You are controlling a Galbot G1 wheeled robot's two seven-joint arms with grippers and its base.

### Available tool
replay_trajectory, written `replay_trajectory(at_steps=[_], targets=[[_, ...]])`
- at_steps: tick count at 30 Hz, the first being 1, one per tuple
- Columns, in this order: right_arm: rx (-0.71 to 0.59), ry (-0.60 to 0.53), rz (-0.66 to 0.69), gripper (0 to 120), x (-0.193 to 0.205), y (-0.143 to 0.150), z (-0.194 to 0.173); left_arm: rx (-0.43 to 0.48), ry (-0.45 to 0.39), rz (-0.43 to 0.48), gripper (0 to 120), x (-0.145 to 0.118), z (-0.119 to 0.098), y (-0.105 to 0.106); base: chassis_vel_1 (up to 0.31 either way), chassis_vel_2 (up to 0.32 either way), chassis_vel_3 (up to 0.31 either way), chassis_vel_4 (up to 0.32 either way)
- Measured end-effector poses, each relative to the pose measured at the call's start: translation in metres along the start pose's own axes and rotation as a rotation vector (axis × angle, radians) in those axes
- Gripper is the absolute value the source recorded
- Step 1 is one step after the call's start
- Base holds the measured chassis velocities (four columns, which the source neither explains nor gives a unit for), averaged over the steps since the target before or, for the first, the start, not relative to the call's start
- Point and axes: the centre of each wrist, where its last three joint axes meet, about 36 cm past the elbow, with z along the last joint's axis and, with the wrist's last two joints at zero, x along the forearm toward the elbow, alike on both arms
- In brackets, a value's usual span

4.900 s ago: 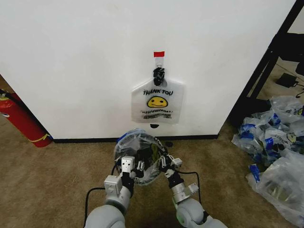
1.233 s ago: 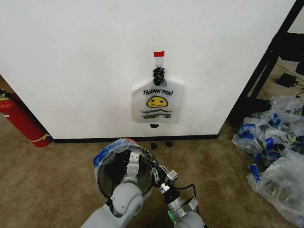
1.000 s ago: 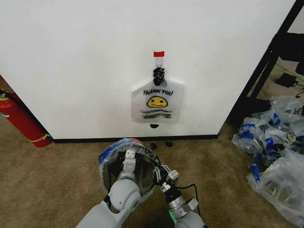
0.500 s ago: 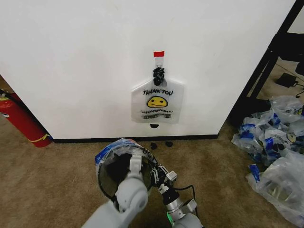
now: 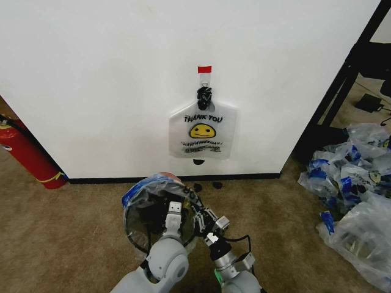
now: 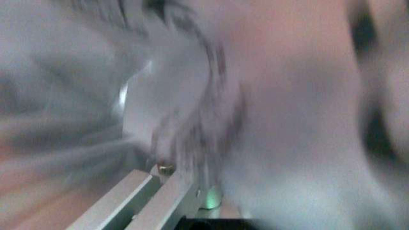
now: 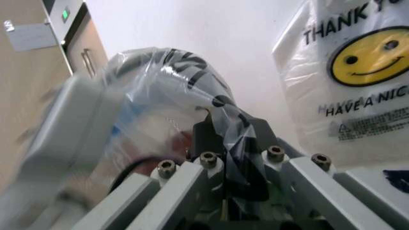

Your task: Pick up the garbage bag from the wall and place it over the trash bin.

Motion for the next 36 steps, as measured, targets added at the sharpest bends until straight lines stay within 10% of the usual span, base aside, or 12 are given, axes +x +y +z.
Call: replay_trajectory(at_steps=[15, 28, 36], targets=[[0.003, -0.01, 0.027, 1, -0.004, -0.004, -0.001, 0.003, -0.014, 0.009, 0, 0.01, 0.003, 0.028, 0.0, 0.0, 0.0, 0.0], [-0.074, 0.001, 0.119, 1, -0.003, -0.033, -0.005, 0.021, -0.106, 0.168, 0, 0.079, -0.012, 0.043, 0.0, 0.0, 0.0, 0.0], [-0.357, 0.006, 0.349, 1, -0.019, -0.055, -0.038, 0.022, -0.326, 0.293, 0, 0.156, -0.031, 0.075, 0.0, 0.0, 0.0, 0.0]])
